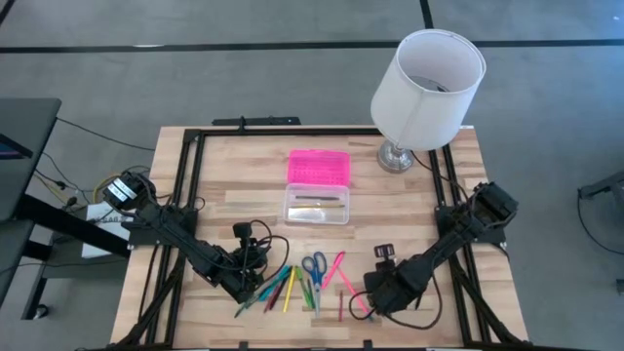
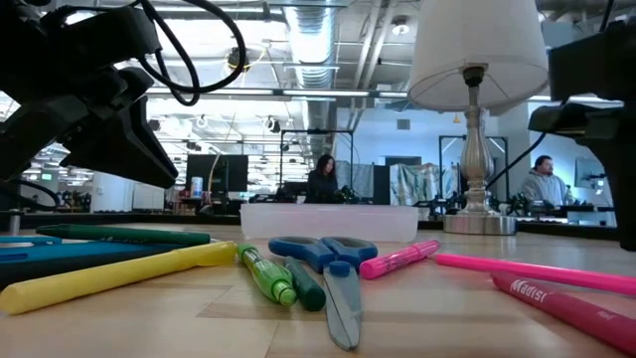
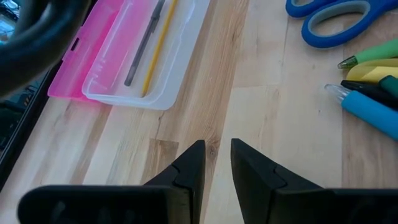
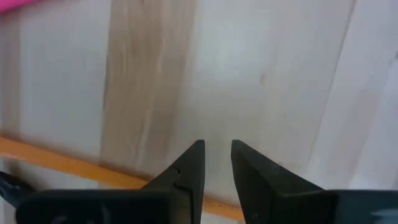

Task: Pick & place school supplies into a supply box
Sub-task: Put the orange pencil into the supply box

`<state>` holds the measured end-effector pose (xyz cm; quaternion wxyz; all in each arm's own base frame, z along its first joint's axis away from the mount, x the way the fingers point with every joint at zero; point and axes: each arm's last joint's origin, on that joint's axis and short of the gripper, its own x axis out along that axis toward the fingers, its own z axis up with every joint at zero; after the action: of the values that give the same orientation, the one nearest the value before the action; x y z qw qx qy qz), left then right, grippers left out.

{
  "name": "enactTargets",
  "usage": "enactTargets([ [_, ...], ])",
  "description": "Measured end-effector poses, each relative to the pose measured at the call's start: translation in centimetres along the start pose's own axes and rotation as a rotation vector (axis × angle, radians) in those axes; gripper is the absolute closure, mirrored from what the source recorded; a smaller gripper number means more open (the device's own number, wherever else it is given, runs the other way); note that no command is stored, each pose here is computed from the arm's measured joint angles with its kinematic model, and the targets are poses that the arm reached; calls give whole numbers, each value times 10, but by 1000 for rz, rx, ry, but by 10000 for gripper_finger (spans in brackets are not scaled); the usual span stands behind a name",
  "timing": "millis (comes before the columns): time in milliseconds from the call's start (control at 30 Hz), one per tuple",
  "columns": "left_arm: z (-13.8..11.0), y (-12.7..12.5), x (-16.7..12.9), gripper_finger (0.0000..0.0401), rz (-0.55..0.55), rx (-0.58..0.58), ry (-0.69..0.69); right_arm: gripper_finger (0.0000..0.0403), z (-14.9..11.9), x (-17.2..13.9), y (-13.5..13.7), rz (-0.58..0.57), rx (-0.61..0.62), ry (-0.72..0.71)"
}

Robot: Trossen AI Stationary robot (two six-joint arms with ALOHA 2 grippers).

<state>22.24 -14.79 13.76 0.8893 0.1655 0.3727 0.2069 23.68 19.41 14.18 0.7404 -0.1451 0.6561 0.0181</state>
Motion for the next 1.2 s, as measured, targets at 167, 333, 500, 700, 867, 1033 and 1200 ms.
enactTargets([
  [167,0,0,0,330,0,0,0,330,-6,-4,2,-26,23,24],
  [333,0,0,0,330,1,0,0,330,-10,-17,13,-42,37,34],
  [500,0,0,0,330,2,0,0,330,-18,-23,23,-56,78,50],
  [700,0,0,0,330,2,0,0,330,-22,-22,32,-44,113,57],
  [867,0,0,0,330,4,0,-1,330,-20,-22,34,-27,122,30],
  [1033,0,1,1,330,6,-3,3,330,-20,-23,35,-61,65,-3],
  [1200,1,2,2,330,7,-5,5,330,-20,-23,37,-55,-40,-11],
])
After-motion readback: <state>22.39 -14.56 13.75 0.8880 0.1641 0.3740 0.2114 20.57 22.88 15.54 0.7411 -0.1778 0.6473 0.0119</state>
